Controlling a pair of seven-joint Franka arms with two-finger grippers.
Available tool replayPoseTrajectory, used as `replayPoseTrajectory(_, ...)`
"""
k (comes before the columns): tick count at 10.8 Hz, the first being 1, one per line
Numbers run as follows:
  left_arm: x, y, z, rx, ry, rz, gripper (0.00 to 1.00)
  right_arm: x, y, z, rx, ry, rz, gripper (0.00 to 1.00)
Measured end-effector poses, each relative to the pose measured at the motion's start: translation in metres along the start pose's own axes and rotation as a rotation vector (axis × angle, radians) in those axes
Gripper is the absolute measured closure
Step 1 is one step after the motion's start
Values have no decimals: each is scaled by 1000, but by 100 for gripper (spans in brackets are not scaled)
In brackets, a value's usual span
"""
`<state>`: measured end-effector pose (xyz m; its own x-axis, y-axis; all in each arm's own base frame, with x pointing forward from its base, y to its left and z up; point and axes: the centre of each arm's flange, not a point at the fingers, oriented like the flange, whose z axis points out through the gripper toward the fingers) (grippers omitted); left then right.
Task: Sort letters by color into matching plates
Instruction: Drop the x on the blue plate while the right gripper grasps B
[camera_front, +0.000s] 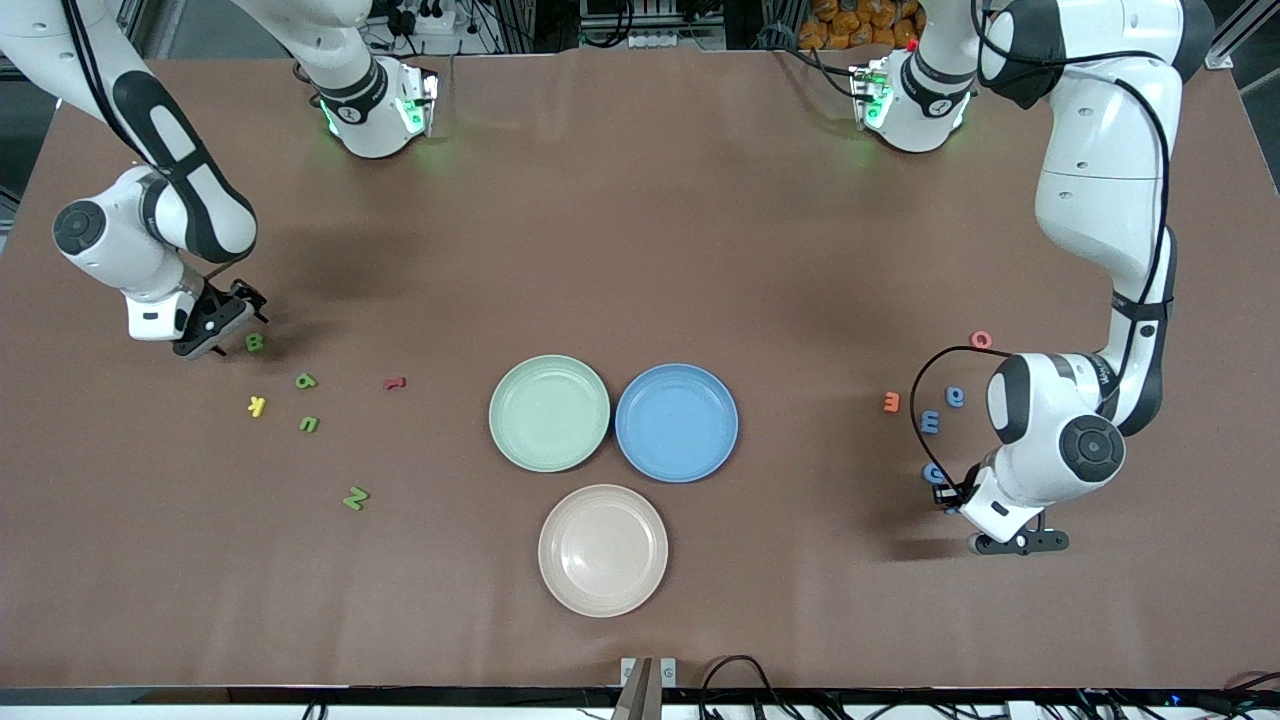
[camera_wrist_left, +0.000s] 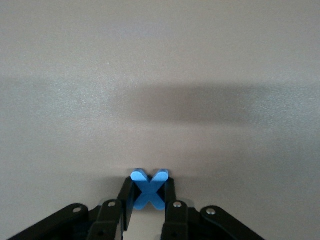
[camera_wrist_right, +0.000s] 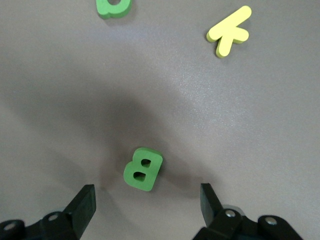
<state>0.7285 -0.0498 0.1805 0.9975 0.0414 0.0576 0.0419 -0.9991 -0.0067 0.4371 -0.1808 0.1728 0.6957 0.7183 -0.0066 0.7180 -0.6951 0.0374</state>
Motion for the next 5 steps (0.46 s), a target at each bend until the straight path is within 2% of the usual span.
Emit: replayPoseTrajectory(5,9,10,-25,-18,41,-14,72,8,-4,9,-10,7,-16,7)
